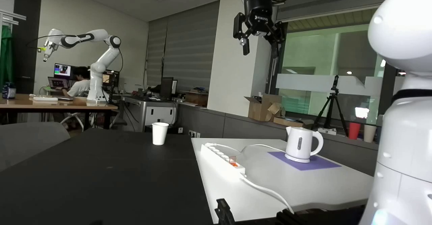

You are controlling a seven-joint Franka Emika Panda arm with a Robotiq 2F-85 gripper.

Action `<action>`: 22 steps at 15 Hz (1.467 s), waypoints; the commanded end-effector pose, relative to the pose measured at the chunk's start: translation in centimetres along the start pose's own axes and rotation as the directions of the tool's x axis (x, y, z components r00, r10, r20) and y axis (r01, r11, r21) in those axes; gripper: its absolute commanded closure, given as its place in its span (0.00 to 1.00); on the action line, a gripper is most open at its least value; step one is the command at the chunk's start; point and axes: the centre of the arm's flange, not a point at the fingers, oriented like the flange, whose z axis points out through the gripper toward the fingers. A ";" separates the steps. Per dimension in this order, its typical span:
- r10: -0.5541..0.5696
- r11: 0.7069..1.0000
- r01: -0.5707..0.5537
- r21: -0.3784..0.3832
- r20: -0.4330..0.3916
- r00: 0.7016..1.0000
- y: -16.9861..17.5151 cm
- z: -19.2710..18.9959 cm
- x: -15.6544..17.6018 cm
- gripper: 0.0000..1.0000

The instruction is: Turn on the extension cable

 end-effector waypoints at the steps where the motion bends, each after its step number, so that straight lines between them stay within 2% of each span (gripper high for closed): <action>1: 0.055 0.998 -0.057 -0.019 -0.083 0.995 2.9 1.0 4.9 0.00; 6: 0.172 0.985 -0.175 0.001 -0.198 0.965 9.0 4.6 13.9 0.00; 7: 0.187 0.981 -0.192 -0.001 -0.206 0.960 10.1 5.8 15.7 0.08; 8: 0.201 0.979 -0.206 -0.003 -0.212 0.956 11.0 6.9 17.1 0.26; 13: 0.255 0.967 -0.255 0.018 -0.147 0.956 13.3 12.0 21.8 0.62; 15: 0.250 0.968 -0.248 0.035 -0.073 0.966 13.6 13.1 23.1 0.76; 16: 0.227 0.974 -0.226 0.023 -0.119 0.967 13.6 13.5 20.7 0.56; 17: 0.230 0.973 -0.228 0.025 -0.098 0.968 13.6 14.1 21.3 0.65; 19: 0.232 0.973 -0.230 0.029 -0.083 0.969 13.6 14.5 22.1 0.75; 22: 0.231 0.973 -0.229 0.028 -0.080 0.970 13.5 14.3 22.3 0.75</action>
